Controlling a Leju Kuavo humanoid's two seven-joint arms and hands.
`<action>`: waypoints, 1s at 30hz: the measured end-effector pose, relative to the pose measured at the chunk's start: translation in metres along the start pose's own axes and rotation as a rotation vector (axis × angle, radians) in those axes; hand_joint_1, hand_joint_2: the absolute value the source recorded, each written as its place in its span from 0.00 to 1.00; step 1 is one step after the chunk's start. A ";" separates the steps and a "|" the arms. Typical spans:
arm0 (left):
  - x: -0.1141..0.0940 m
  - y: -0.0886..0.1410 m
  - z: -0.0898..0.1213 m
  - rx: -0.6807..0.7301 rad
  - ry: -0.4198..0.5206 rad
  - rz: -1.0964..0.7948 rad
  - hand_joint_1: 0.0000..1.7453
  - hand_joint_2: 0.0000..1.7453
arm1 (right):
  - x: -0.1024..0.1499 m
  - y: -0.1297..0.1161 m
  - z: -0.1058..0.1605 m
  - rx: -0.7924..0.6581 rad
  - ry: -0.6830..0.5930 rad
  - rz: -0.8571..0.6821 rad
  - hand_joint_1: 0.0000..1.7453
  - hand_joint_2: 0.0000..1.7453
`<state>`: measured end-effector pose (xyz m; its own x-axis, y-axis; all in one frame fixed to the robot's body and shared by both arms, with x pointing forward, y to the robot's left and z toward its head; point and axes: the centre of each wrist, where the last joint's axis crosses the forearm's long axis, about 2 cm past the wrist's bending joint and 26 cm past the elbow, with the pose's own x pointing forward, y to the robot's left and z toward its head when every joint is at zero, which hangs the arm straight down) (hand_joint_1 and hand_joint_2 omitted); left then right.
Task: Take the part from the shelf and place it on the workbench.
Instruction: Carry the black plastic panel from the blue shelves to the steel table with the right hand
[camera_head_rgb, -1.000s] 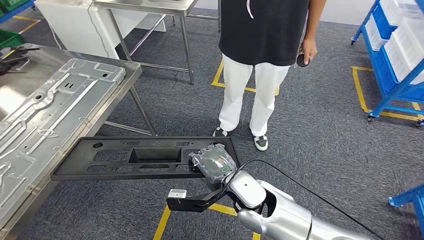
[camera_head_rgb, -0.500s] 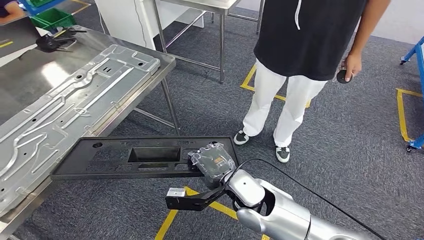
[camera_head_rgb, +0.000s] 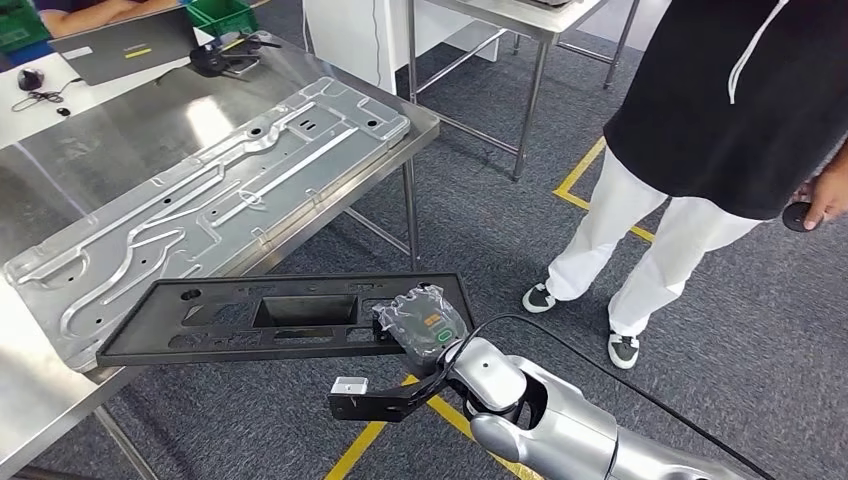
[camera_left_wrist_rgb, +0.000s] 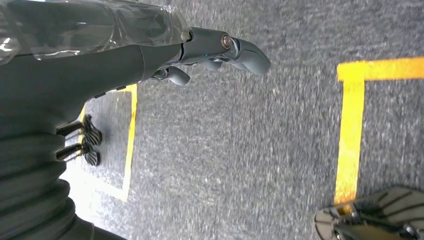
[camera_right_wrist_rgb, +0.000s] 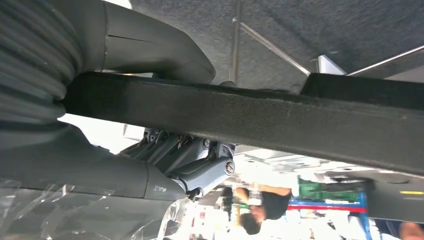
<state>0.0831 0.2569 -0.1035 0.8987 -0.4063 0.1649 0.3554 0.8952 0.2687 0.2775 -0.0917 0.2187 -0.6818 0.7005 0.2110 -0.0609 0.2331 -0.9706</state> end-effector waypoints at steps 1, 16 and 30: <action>-0.001 0.000 0.000 -0.001 0.001 0.000 0.00 1.00 | 0.000 0.000 0.000 0.000 0.000 0.001 1.00 1.00; -0.001 -0.001 0.000 -0.005 0.001 0.006 0.00 1.00 | 0.001 -0.003 -0.004 0.006 -0.013 0.023 1.00 1.00; -0.001 -0.004 0.001 -0.012 -0.004 0.019 0.00 1.00 | -0.004 -0.009 -0.008 0.051 0.001 0.134 1.00 1.00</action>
<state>0.0810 0.2538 -0.1037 0.9045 -0.3895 0.1736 0.3409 0.9051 0.2540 0.2871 -0.0911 0.2275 -0.6857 0.7236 0.0788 -0.0064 0.1022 -0.9947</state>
